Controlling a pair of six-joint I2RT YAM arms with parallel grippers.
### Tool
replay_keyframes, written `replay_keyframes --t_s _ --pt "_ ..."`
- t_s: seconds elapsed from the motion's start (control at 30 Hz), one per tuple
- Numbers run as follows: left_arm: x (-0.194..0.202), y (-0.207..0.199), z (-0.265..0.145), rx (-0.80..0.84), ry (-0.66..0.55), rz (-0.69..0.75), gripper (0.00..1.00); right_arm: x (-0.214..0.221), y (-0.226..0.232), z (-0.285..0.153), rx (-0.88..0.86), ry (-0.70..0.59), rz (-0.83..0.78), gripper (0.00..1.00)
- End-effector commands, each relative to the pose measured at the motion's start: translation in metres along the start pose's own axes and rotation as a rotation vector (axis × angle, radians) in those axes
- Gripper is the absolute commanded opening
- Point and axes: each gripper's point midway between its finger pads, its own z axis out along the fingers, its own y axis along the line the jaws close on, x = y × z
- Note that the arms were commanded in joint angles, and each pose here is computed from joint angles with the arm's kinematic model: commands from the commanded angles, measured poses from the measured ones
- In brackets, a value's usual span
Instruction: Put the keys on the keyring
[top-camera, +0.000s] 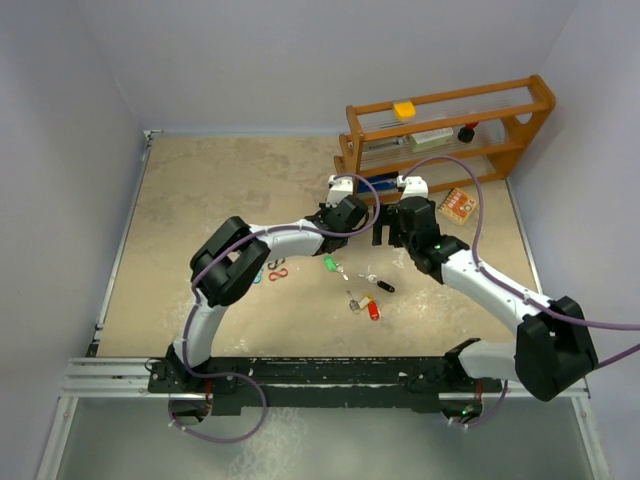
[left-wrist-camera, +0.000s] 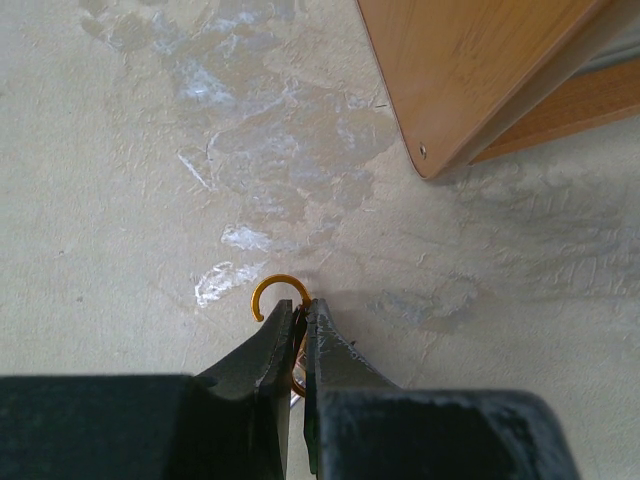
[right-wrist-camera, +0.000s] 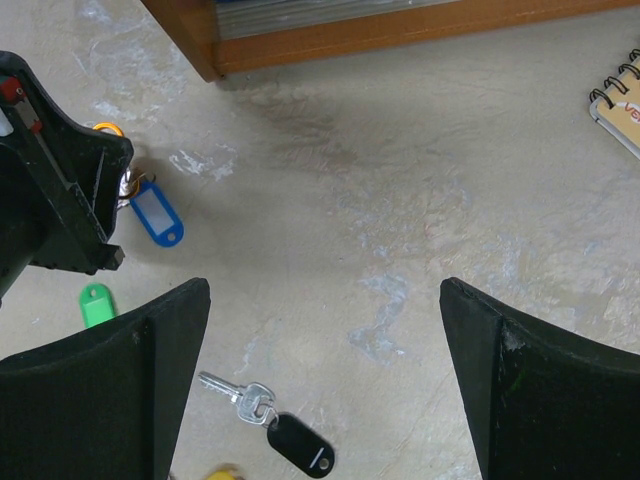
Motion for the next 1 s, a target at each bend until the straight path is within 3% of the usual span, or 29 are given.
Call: replay_keyframes --t_s 0.0,0.27,0.47,0.97 --pt "-0.017 -0.002 0.001 -0.024 -0.048 -0.006 0.00 -0.008 0.001 0.003 -0.007 -0.027 0.019 1.00" --pt "-0.016 0.003 0.007 -0.054 -0.058 -0.006 0.00 -0.007 0.001 0.004 -0.006 -0.025 0.019 1.00" --pt "-0.029 0.015 0.001 -0.090 -0.134 -0.038 0.00 -0.006 0.001 0.004 -0.003 -0.023 0.020 1.00" --pt "-0.116 0.063 -0.059 -0.107 -0.412 -0.169 0.00 -0.007 -0.002 0.003 0.002 -0.034 0.023 1.00"
